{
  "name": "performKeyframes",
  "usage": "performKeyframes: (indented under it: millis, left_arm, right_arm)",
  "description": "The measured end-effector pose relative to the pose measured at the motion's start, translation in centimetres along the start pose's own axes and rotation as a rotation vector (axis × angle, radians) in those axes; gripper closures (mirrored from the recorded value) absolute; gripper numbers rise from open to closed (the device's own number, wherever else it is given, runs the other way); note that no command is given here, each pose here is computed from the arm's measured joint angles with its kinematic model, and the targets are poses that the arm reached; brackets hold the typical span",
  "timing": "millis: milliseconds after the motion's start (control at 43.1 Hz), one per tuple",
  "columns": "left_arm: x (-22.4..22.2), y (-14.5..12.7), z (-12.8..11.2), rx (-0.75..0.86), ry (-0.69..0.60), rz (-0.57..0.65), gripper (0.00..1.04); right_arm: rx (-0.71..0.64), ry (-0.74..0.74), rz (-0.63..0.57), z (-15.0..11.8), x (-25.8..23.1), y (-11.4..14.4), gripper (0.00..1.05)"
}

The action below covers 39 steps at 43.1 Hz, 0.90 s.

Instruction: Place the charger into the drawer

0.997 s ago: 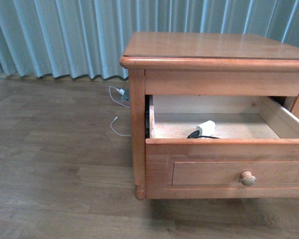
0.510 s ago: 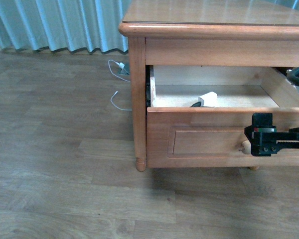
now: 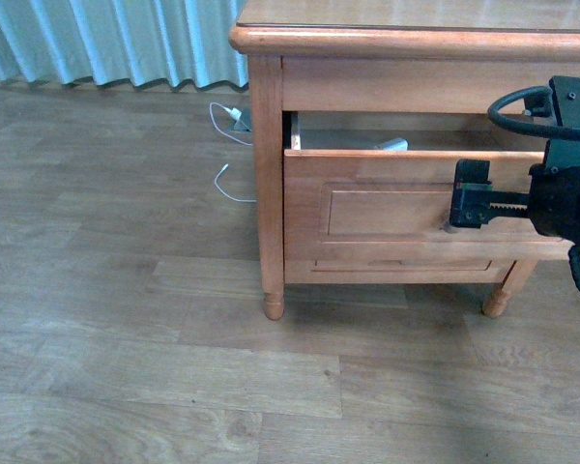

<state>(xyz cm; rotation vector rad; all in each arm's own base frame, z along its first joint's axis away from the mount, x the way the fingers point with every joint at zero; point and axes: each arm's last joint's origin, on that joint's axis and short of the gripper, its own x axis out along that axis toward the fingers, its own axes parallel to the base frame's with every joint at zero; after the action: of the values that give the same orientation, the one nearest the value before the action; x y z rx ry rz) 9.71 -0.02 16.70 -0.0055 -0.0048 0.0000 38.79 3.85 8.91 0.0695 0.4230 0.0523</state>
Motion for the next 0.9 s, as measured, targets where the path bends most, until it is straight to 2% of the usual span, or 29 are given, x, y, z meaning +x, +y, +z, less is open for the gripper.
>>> performKeyframes:
  millis: [440, 579, 904]
  left_arm:
    - [0.0, 0.0, 0.0, 0.0, 0.0, 0.0, 0.06]
    - [0.0, 0.0, 0.0, 0.0, 0.0, 0.0, 0.06]
    - [0.0, 0.0, 0.0, 0.0, 0.0, 0.0, 0.06]
  right_arm:
    - [0.001, -0.091, -0.052, 2.6, 5.6, 1.0, 0.08]
    - [0.005, -0.134, -0.072, 4.2, 7.1, 1.4, 0.08]
    - [-0.012, -0.112, -0.078, 3.8, 9.3, 1.7, 0.08]
